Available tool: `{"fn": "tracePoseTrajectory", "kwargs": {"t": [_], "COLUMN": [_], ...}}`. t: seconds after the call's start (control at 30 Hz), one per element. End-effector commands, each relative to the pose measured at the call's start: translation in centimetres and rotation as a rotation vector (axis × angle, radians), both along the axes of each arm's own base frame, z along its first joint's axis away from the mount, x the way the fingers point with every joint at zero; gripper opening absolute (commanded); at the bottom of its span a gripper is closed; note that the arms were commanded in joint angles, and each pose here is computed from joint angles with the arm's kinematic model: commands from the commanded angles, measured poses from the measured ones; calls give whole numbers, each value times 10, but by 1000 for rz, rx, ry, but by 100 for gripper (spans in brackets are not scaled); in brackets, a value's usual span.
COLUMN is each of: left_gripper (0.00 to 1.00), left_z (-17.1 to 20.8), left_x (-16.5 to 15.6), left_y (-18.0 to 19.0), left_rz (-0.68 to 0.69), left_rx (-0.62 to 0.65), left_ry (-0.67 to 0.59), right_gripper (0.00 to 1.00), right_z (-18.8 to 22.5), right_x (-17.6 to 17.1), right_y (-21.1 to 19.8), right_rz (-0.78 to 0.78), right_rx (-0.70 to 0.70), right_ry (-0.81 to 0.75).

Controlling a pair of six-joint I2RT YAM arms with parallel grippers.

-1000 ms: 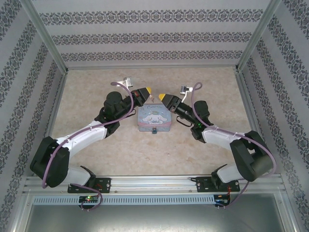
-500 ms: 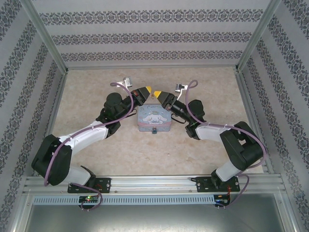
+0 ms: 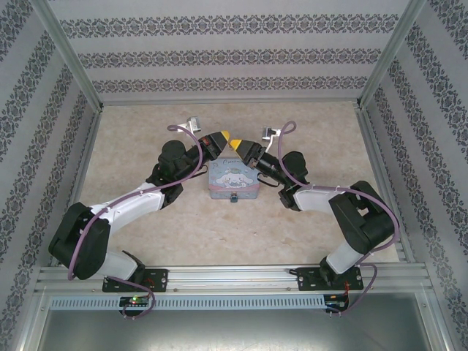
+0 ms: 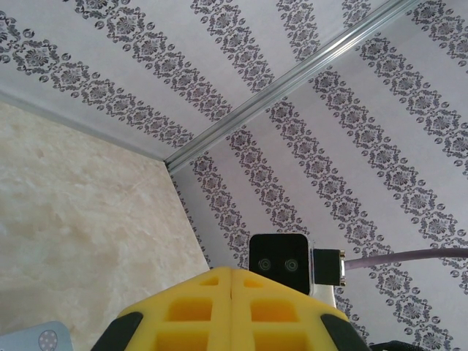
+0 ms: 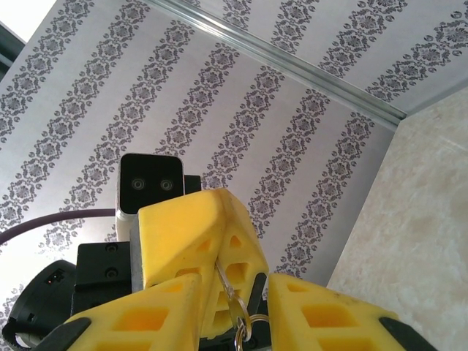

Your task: Unlock the padlock with the key

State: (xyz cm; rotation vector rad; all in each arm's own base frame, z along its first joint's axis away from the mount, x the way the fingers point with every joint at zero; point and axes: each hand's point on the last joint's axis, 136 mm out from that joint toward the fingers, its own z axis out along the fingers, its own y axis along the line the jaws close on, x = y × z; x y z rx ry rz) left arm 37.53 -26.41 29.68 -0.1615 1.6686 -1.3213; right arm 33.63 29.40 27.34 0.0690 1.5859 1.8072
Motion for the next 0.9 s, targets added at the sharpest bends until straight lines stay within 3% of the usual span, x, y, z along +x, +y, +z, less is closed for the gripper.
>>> {"fn": "tracePoseTrajectory", "kwargs": {"t": [0.0, 0.27, 0.7, 0.87], "left_gripper": [0, 0, 0, 0], "left_z": [11, 12, 14, 15], "left_x": [4, 5, 4, 5], "left_y": [4, 3, 3, 5], "left_rz": [11, 11, 14, 19], "left_rx": [-31, -28, -24, -25], "left_ry": [-36, -34, -39, -41], "right_gripper": [30, 30, 20, 11], "right_z": [18, 18, 7, 4], "right_x": [-9, -15, -14, -13], "right_y": [7, 10, 7, 5], "right_rz": [41, 63, 51, 44], "right_rx": [30, 22, 9, 4], "right_ry": [-76, -83, -60, -55]}}
